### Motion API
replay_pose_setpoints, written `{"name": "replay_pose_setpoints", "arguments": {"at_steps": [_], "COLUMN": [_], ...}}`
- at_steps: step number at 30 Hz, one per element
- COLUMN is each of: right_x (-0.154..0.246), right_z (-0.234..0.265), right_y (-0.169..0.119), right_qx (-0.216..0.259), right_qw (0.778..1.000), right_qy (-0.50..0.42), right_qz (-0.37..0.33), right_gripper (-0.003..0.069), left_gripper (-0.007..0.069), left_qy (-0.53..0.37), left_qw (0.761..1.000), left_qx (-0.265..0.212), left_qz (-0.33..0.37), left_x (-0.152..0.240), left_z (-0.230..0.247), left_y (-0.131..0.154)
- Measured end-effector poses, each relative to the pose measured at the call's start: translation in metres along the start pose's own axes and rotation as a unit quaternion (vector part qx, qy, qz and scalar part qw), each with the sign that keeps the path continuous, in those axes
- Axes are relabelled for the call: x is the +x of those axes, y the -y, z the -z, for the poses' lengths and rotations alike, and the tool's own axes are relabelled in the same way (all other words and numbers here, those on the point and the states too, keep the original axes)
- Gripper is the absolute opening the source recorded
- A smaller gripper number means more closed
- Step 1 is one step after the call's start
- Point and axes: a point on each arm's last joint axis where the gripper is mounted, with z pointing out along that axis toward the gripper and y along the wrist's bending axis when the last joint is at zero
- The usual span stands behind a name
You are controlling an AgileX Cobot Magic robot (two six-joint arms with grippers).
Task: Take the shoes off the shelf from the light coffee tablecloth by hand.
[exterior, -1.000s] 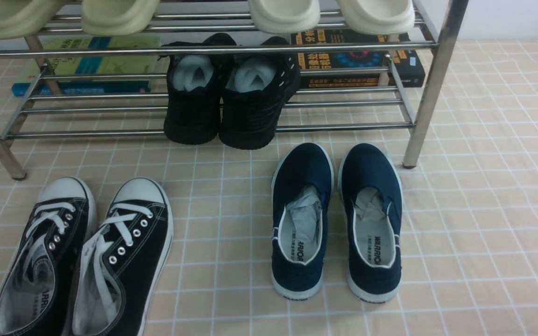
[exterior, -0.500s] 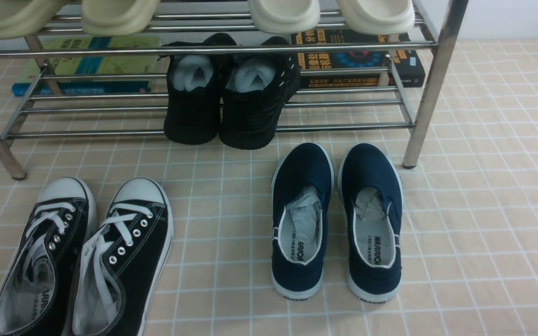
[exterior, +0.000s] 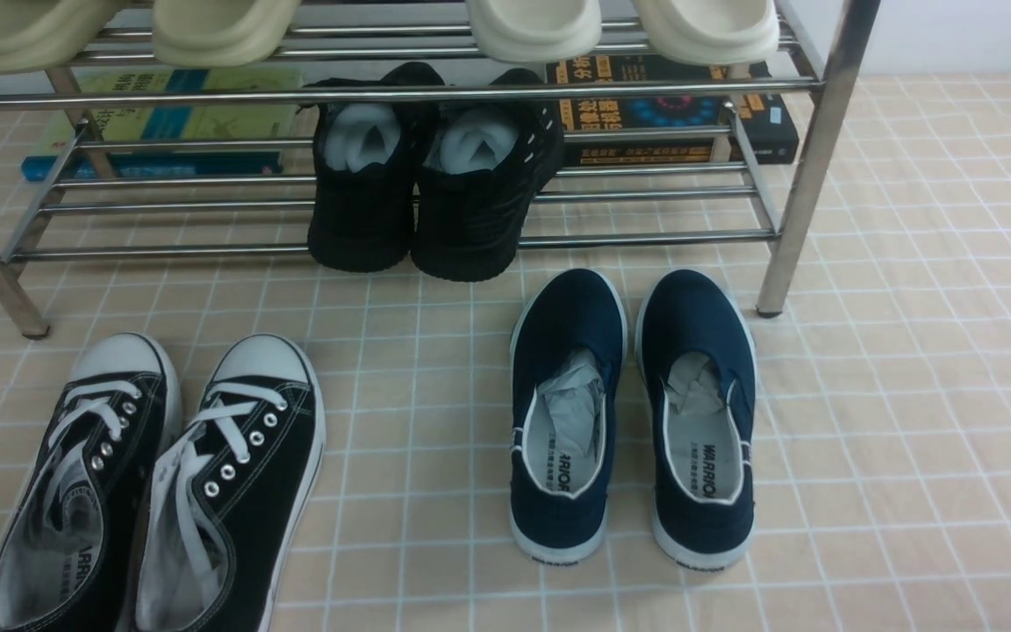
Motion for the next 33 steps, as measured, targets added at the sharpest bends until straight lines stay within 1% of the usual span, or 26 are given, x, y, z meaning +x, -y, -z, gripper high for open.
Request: {"name": "replay_pose_setpoints", "arguments": {"at_steps": [1,4,10,14,18,21,33], "right_x": [0.0,0.0,0.0,0.0,0.0,0.0,0.0], "right_z": [0.0,0.0,0.0,0.0,0.0,0.0,0.0], "right_y": [0.0,0.0,0.0,0.0,0.0,0.0,0.0], "right_qx": [0.0,0.0,0.0,0.0,0.0,0.0,0.0], "right_qw": [1.0,1.0,1.0,1.0,1.0,1.0,1.0], "right_qy": [0.0,0.0,0.0,0.0,0.0,0.0,0.0], "right_qz": [0.0,0.0,0.0,0.0,0.0,0.0,0.0], "right_gripper": [0.024,0.024,0.024,0.024,0.024,0.024,0.024], "left_gripper": [0.0055,0.006,0.0065,0.007,0.0073,0.0076,0.009], "left_qy": [0.002,0.006,-0.029,-0.075,-0.096,-0.099,-0.1], "left_qw": [1.0,1.0,0.999,0.996,0.994,0.994,0.994], "left_qx": [0.001,0.005,0.0,-0.007,0.001,0.021,0.021], "left_qz": [0.001,0.022,0.037,0.043,0.045,0.041,0.038], "left_x": [0.003,0.029,0.042,0.05,0.054,0.054,0.054], "left_z": [-0.001,-0.006,-0.006,-0.006,-0.005,-0.005,-0.005], "left_y": [0.0,0.001,0.0,-0.001,0.0,0.002,0.002]}}
